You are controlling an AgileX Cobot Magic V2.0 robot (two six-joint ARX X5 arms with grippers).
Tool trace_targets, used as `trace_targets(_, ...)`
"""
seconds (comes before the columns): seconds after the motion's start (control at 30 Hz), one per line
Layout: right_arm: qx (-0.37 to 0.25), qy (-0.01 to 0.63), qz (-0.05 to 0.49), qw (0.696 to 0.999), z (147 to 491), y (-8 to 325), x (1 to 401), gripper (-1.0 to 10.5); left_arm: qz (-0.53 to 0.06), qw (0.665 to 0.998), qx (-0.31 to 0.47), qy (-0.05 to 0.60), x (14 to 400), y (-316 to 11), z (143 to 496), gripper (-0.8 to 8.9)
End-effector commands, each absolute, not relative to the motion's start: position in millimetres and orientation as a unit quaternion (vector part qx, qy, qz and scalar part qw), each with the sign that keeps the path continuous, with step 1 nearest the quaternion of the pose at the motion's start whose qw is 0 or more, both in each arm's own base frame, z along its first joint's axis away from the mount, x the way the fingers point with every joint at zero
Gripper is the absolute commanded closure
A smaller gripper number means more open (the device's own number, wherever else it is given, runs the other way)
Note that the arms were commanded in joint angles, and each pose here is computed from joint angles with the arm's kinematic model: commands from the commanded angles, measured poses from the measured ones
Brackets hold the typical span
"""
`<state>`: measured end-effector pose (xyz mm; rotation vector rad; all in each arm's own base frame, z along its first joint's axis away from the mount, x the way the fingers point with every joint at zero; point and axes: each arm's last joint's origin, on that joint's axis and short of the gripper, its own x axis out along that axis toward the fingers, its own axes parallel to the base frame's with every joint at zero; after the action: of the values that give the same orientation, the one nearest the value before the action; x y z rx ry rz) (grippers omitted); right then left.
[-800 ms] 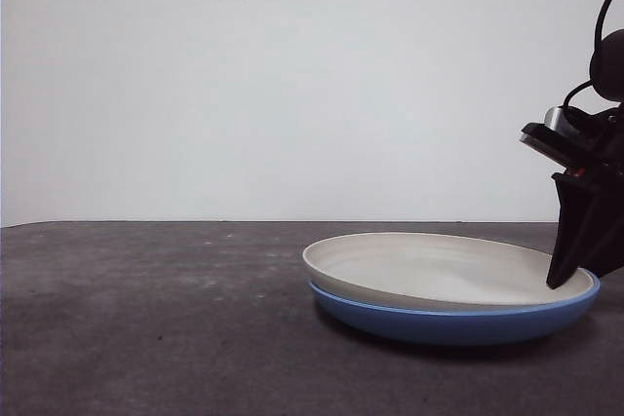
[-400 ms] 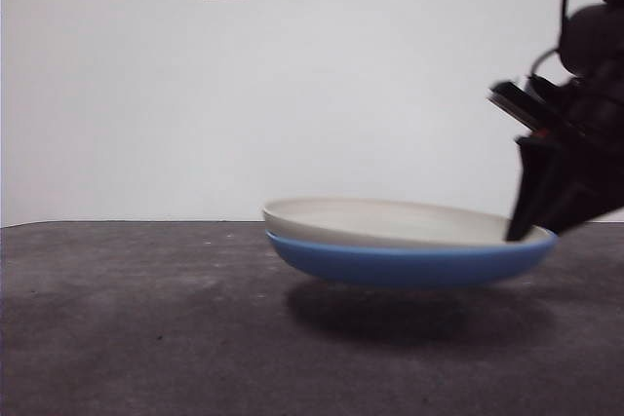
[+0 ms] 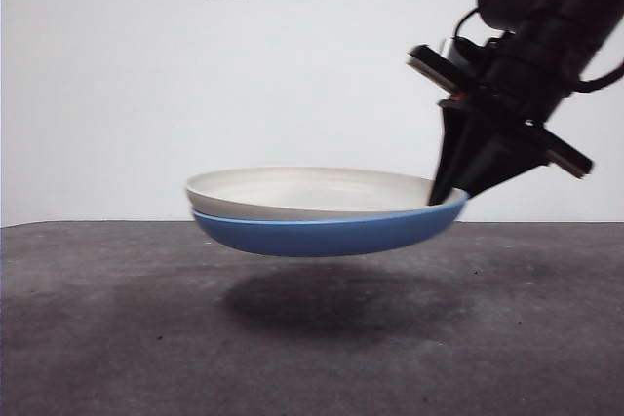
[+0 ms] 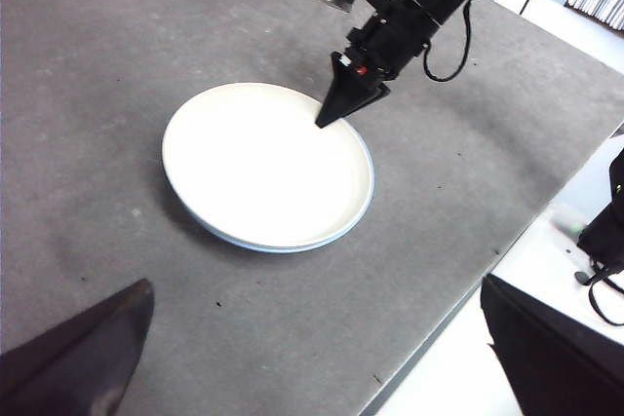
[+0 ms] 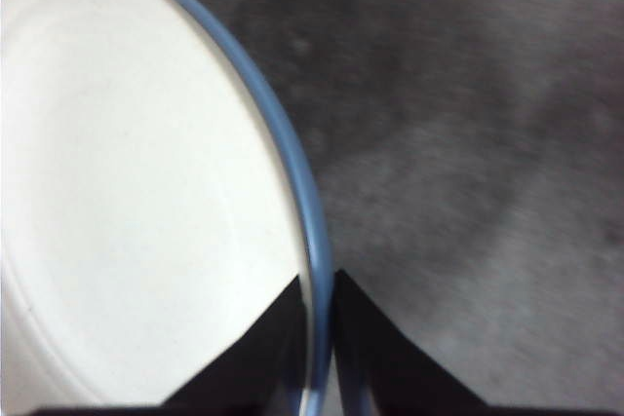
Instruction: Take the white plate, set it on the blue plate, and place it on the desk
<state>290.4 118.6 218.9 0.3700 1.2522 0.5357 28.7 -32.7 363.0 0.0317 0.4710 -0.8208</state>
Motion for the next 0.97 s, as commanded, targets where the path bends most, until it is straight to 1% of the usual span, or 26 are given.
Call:
trace_targets(0.03, 0.181, 0.583, 0.247, 0.753, 211, 131, 299, 9.4, -0.404, 0.89, 0.031, 0.211, 28, -33, 366, 1.96)
trace_targets(0.13, 0.182, 0.595, 0.244, 0.744, 199, 139, 303, 9.4, -0.405, 0.889, 0.039, 0.208, 28, -33, 366, 1.96)
trace_targets(0.33, 0.185, 0.62, 0.228, 0.728, 174, 144, 310, 9.4, -0.406, 0.889, 0.044, 0.206, 28, -33, 366, 1.96)
trace_targets(0.5, 0.172, 0.626, 0.201, 0.733, 165, 144, 312, 9.4, -0.407, 0.889, 0.047, 0.205, 28, -33, 366, 1.96)
trace_targets(0.63, 0.171, 0.627, 0.203, 0.732, 165, 144, 312, 9.3, -0.407, 0.889, 0.047, 0.206, 28, -33, 366, 1.96)
trace_targets(0.67, 0.169, 0.627, 0.205, 0.733, 165, 144, 312, 9.0, -0.407, 0.889, 0.047, 0.206, 28, -33, 366, 1.96)
trace_targets(0.7, 0.167, 0.626, 0.207, 0.733, 165, 144, 312, 8.3, -0.407, 0.889, 0.047, 0.206, 28, -33, 366, 1.96)
trace_targets(0.77, 0.167, 0.625, 0.208, 0.734, 166, 144, 312, 6.8, -0.407, 0.889, 0.047, 0.206, 28, -33, 366, 1.96)
trace_targets(0.8, 0.168, 0.623, 0.208, 0.735, 168, 143, 311, 5.9, -0.407, 0.889, 0.047, 0.206, 28, -33, 366, 1.95)
trace_targets(0.83, 0.168, 0.621, 0.209, 0.736, 171, 143, 310, 5.3, -0.407, 0.889, 0.047, 0.206, 28, -33, 366, 1.96)
trace_targets(0.9, 0.165, 0.614, 0.214, 0.742, 181, 141, 307, 4.7, -0.407, 0.889, 0.046, 0.206, 28, -33, 366, 1.95)
trace_targets(0.97, 0.158, 0.6, 0.221, 0.753, 195, 139, 302, 4.6, -0.407, 0.889, 0.047, 0.205, 28, -33, 366, 1.96)
